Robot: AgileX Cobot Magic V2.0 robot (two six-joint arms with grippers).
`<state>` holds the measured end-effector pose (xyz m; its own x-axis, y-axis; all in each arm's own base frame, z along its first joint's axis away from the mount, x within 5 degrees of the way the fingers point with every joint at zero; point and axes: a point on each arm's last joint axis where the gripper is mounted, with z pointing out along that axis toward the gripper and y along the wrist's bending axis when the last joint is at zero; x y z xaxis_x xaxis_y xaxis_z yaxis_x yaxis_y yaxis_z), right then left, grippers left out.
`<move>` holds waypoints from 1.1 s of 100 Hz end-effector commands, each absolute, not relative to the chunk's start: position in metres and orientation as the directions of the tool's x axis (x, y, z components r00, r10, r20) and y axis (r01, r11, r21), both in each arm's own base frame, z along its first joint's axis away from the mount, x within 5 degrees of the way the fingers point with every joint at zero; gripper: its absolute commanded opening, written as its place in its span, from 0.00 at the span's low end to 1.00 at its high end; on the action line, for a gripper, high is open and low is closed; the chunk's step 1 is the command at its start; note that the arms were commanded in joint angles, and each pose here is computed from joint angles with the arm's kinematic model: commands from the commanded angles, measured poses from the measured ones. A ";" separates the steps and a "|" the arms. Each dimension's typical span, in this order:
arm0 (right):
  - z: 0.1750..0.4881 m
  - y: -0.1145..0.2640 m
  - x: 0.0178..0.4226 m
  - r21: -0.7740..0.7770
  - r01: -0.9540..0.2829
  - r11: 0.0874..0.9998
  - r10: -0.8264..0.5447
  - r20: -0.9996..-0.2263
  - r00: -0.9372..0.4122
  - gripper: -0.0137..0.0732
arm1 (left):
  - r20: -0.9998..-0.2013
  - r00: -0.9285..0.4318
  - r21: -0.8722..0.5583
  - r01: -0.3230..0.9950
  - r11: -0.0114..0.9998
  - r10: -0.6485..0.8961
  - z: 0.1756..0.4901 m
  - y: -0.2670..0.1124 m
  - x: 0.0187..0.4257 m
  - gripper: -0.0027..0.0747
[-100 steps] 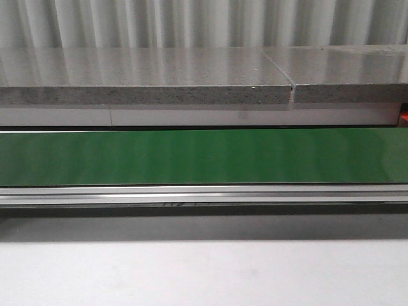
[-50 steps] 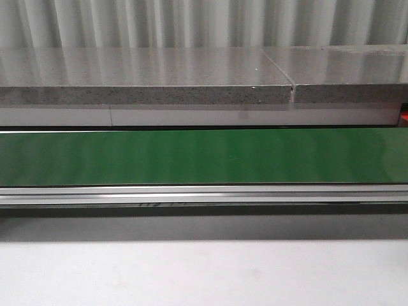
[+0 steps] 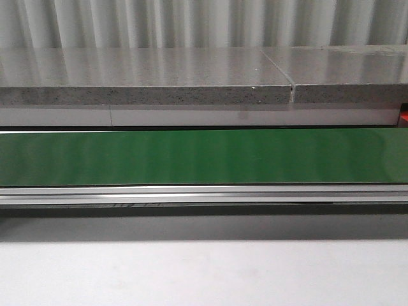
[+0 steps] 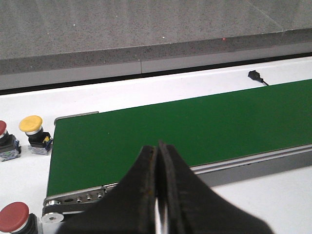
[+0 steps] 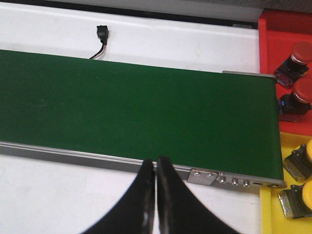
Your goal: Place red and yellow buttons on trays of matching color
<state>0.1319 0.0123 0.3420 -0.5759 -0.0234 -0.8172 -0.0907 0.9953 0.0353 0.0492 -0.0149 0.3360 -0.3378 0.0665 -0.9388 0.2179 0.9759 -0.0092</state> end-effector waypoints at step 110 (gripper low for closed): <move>0.318 0.008 0.051 0.030 -0.102 0.994 -0.010 -0.928 -0.373 0.18 | -0.873 -0.469 -0.166 0.030 0.986 -0.133 0.363 -0.017 0.144 0.01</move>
